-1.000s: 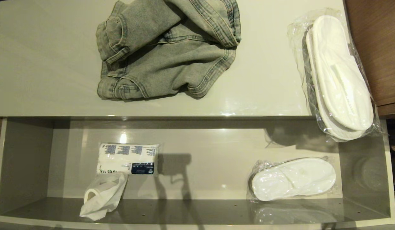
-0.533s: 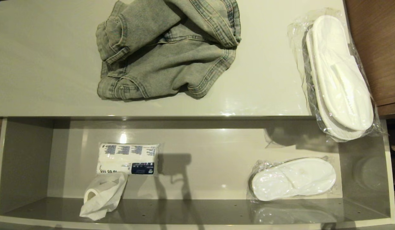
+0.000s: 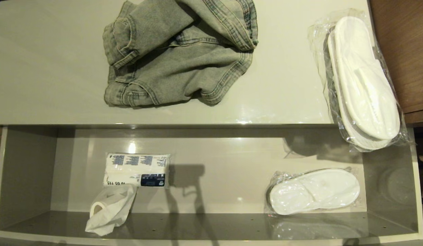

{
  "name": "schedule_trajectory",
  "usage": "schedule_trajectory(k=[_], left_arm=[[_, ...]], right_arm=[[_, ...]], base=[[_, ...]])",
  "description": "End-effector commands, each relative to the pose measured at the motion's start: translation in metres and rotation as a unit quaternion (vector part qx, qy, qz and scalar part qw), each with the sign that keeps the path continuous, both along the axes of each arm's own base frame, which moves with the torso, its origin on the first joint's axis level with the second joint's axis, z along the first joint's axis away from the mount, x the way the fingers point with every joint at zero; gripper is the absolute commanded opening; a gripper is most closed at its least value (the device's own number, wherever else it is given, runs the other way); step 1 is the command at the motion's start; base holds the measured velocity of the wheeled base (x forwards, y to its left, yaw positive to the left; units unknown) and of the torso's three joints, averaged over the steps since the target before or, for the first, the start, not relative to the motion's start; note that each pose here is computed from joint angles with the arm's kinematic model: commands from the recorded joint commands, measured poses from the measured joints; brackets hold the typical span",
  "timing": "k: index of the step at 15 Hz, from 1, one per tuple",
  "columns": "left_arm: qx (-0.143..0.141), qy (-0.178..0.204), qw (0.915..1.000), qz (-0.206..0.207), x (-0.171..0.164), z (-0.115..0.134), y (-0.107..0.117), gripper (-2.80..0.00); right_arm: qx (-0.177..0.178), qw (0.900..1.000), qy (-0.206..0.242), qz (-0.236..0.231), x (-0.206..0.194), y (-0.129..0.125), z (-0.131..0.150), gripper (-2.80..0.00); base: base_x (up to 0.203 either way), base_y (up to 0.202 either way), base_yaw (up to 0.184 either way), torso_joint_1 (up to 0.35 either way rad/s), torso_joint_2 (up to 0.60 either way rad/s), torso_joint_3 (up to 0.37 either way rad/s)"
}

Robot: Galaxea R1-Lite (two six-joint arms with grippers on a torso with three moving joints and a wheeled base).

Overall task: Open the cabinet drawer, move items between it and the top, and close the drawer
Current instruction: Close the drawer

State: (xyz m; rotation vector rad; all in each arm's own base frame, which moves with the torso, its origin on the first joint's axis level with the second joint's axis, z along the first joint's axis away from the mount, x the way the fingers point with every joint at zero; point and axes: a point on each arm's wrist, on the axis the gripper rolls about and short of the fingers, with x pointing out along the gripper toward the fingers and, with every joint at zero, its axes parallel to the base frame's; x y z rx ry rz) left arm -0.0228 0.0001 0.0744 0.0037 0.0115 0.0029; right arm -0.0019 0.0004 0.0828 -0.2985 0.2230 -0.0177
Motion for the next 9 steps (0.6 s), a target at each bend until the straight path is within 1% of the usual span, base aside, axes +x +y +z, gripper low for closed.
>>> schedule_trajectory(k=[1,4,5,6,7,9], left_arm=[[0.002,0.0,1.0,0.001,0.0,0.0,0.0,-2.8],[0.0,0.0,1.0,0.001,0.0,0.0,0.0,-2.8],[0.002,0.001,1.0,0.001,0.0,0.0,0.0,-2.8],[0.002,0.001,1.0,0.001,0.0,0.0,0.0,-2.8],[0.002,0.001,1.0,0.001,0.0,0.0,0.0,-2.8],[0.0,0.001,1.0,0.001,0.0,0.0,0.0,-2.8]], right_arm=[[-0.011,1.0,-0.001,0.005,0.0,0.0,0.0,-2.8],[-0.02,0.999,-0.019,0.018,-0.004,0.0,0.0,-2.8],[-0.022,0.999,-0.036,0.022,-0.008,0.0,-0.001,-2.8],[-0.022,0.998,-0.043,0.027,-0.013,0.0,-0.001,-2.8],[-0.021,0.999,-0.037,0.03,-0.019,0.0,0.0,-2.8],[0.0,0.999,-0.025,0.026,-0.022,0.0,0.002,-2.8]], base=[[0.0,0.0,0.0,0.0,0.0,0.0],[0.0,0.0,0.0,0.0,0.0,0.0],[0.0,0.0,0.0,0.0,0.0,0.0],[0.0,0.0,0.0,-0.016,-0.02,-0.051],[0.0,0.0,0.0,-0.115,-0.07,-0.188],[0.0,0.0,0.0,-0.187,-0.12,-0.303]])
